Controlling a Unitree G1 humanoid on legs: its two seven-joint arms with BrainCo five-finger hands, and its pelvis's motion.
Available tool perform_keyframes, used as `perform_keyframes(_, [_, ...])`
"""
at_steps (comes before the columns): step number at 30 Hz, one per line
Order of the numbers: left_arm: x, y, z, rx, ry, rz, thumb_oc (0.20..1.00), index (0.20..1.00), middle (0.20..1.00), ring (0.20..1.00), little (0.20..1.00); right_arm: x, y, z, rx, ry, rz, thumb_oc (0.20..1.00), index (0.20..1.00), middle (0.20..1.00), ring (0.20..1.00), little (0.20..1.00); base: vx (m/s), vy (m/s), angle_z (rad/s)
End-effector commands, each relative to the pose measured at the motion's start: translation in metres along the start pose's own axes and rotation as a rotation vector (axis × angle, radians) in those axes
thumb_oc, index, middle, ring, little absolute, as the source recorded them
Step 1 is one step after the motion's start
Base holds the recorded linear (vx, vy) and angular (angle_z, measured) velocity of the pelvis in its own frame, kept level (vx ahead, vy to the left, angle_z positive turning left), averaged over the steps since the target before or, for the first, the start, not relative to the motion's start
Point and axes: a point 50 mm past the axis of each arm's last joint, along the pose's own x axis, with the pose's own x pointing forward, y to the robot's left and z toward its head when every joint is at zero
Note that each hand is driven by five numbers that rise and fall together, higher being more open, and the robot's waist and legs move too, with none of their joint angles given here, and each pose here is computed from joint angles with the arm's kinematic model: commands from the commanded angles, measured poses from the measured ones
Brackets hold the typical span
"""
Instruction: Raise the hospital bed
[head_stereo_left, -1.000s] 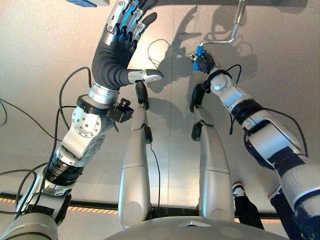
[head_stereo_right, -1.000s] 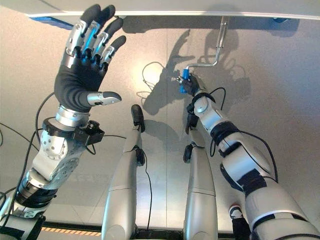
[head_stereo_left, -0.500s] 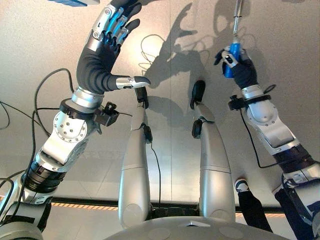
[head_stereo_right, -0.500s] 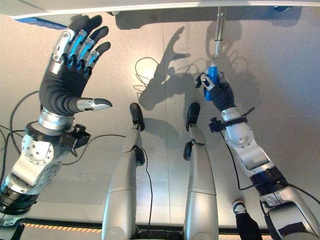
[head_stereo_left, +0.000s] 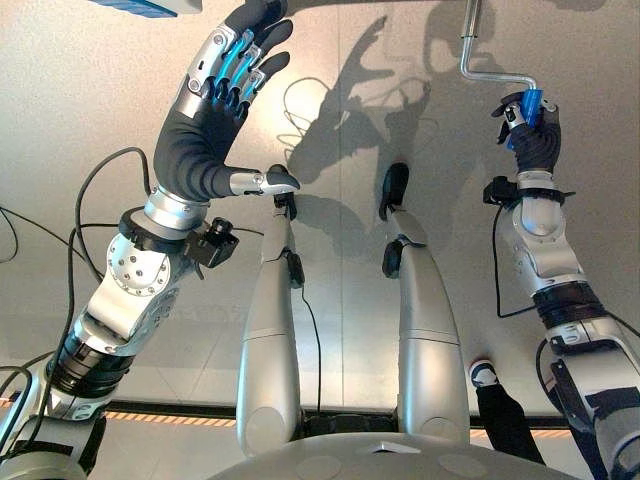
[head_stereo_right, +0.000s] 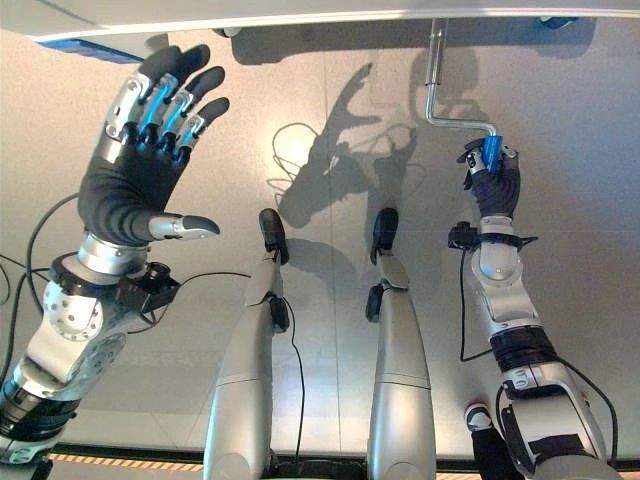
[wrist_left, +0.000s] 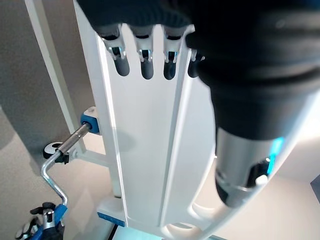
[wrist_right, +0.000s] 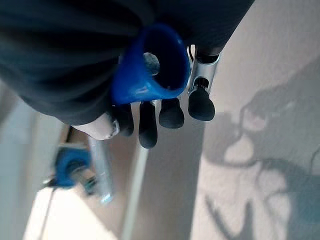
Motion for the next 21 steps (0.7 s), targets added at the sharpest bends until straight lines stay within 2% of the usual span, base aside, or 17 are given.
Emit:
perform_keyframes(1, [0.001, -0.013, 0.027, -0.047, -0.134, -0.066, 1.0, 1.0, 1.0, 1.0, 1.0, 0.01, -0.066, -0.021, -0.07, 0.164, -0.273, 0.2, 0.2, 0.2, 0.2, 0.2, 0.0, 0.0, 0.0])
perform_keyframes(3, [0.002, -0.015, 0.026, -0.054, -0.13, -0.076, 1.0, 1.0, 1.0, 1.0, 1.0, 0.016, -0.07, -0.025, -0.103, 0.214, -0.264, 0.2, 0.2, 0.2, 0.2, 0.2, 0.0, -0.004, 0.02])
perform_keyframes(5, [0.007, -0.02, 0.025, -0.069, -0.121, -0.119, 1.0, 1.0, 1.0, 1.0, 1.0, 0.015, -0.078, -0.047, -0.247, 0.397, -0.191, 0.2, 0.2, 0.2, 0.2, 0.2, -0.01, -0.009, 0.03])
perform_keyframes(6, [0.009, -0.021, 0.024, -0.074, -0.121, -0.135, 1.0, 1.0, 1.0, 1.0, 1.0, 0.017, -0.077, -0.049, -0.328, 0.437, -0.148, 0.2, 0.2, 0.2, 0.2, 0.2, 0.0, 0.0, 0.0])
perform_keyframes(9, [0.012, -0.023, 0.022, -0.079, -0.121, -0.15, 1.0, 1.0, 1.0, 1.0, 1.0, 0.019, -0.07, -0.052, -0.4, 0.49, -0.077, 0.2, 0.2, 0.2, 0.2, 0.2, 0.0, 0.0, 0.0])
perform_keyframes(10, [0.016, -0.025, 0.02, -0.086, -0.125, -0.159, 1.0, 1.0, 1.0, 1.0, 1.0, 0.019, -0.06, -0.057, -0.482, 0.545, 0.002, 0.2, 0.2, 0.2, 0.2, 0.2, 0.0, -0.012, -0.03])
perform_keyframes(14, [0.021, -0.026, 0.019, -0.082, -0.143, -0.155, 1.0, 1.0, 1.0, 1.0, 1.0, 0.022, -0.016, -0.058, -0.693, 0.528, 0.227, 0.2, 0.2, 0.2, 0.2, 0.2, 0.0, 0.0, 0.0])
perform_keyframes(18, [0.024, -0.028, 0.015, -0.099, -0.153, -0.13, 1.0, 1.0, 1.0, 1.0, 1.0, 0.014, 0.03, -0.063, -0.795, 0.51, 0.422, 0.2, 0.2, 0.2, 0.2, 0.2, 0.0, 0.0, 0.0])
perform_keyframes(21, [0.023, -0.029, 0.012, -0.117, -0.149, -0.09, 1.0, 1.0, 1.0, 1.0, 1.0, 0.004, 0.077, -0.061, -0.853, 0.437, 0.57, 0.2, 0.2, 0.2, 0.2, 0.2, 0.0, 0.0, 0.0])
